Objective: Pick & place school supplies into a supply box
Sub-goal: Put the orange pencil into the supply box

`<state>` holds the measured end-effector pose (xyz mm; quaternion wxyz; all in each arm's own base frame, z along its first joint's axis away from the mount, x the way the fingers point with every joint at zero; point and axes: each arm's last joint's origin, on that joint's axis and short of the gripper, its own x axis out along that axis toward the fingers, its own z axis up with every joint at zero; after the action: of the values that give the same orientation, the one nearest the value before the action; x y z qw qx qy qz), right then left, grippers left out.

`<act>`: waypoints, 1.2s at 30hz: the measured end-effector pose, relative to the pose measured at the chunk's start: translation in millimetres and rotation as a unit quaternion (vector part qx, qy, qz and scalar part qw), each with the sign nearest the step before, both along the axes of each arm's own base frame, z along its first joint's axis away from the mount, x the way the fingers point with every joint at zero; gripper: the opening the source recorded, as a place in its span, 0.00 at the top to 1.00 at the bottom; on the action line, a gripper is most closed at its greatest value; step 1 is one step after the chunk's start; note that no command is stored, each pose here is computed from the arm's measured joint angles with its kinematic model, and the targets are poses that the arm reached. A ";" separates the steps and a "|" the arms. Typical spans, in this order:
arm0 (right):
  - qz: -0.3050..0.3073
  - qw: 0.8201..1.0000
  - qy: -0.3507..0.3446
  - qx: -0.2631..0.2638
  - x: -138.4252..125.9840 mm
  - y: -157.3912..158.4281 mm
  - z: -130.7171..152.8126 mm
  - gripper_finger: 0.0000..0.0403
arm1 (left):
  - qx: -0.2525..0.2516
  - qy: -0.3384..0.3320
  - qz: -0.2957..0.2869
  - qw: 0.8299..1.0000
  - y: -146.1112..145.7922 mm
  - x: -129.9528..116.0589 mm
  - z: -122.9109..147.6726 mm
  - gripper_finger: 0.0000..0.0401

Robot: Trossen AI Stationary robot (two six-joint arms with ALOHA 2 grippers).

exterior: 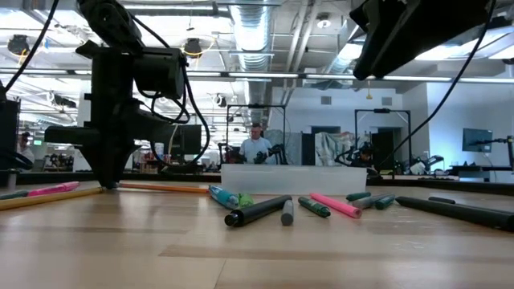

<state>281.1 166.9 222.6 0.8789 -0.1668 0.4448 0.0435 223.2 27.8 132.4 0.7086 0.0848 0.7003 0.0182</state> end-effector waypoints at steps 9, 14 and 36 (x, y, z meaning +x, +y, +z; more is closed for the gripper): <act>-0.005 1.000 0.000 0.004 -0.1 -0.1 -0.1 0.71 | -0.008 0.001 -0.016 1.000 -0.4 0.2 -0.1 0.83; -0.005 1.000 0.000 0.004 -0.1 -0.1 -0.1 0.71 | -0.007 0.001 -0.037 0.999 -0.3 0.6 -0.3 0.83; -0.005 1.000 0.000 0.004 -0.2 -0.1 0.0 0.71 | 0.006 0.034 -0.007 0.999 -0.5 -5.7 0.3 0.95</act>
<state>280.9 166.8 222.6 0.8796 -0.1612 0.4457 0.0408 217.5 27.2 132.7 0.6842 0.0949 0.7230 0.0147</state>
